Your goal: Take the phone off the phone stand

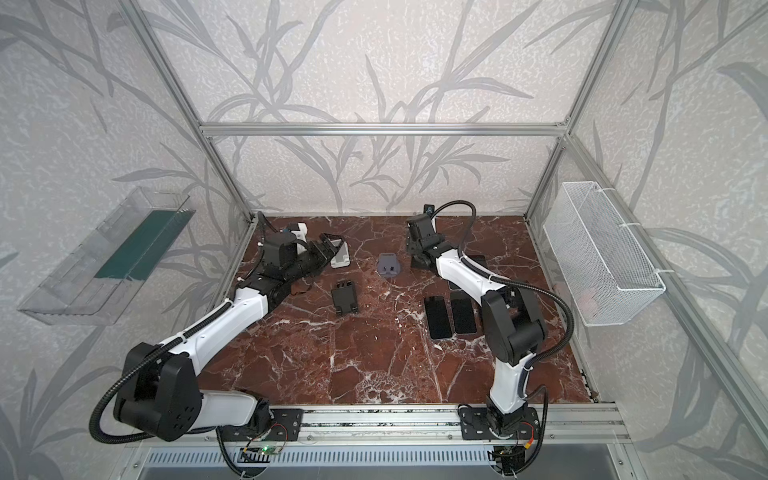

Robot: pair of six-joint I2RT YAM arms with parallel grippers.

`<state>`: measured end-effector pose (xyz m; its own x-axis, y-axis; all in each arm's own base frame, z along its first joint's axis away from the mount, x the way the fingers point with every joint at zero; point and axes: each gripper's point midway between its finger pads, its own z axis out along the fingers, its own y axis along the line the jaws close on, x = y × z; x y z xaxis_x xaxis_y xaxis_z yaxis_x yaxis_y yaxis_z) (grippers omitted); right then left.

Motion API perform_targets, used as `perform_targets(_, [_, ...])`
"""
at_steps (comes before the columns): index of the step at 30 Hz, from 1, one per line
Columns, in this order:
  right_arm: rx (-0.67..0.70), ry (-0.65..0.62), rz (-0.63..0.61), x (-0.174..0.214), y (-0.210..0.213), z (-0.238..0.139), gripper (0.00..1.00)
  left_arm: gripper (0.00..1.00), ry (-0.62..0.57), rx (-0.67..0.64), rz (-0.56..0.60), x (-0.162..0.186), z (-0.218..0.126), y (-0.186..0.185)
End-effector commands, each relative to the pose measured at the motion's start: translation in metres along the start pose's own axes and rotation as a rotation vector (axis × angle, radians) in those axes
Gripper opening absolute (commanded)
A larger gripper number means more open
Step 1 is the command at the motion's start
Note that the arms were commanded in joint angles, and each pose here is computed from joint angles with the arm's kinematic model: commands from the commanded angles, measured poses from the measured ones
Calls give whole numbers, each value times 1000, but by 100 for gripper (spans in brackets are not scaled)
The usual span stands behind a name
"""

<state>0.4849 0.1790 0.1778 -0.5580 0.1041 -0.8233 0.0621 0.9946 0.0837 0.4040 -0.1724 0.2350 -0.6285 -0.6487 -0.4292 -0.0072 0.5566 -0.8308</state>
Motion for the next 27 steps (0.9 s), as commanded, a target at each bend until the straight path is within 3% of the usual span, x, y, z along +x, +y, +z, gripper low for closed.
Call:
perform_targets(1, [-44,-77,26,-18,1,-38,63,92,42,14,1,17,8,-1])
perform_targets(9, [-70,-32,23,30,-12,-78,62,91,161,11,24,60,25,-5])
perform_targets(16, [-87,2,22,55,-16,-98,62,91,154,-1,35,59,24,-4])
perform_targets(27, [-132,15,-10,65,6,-113,62,91,135,-5,50,51,18,-8])
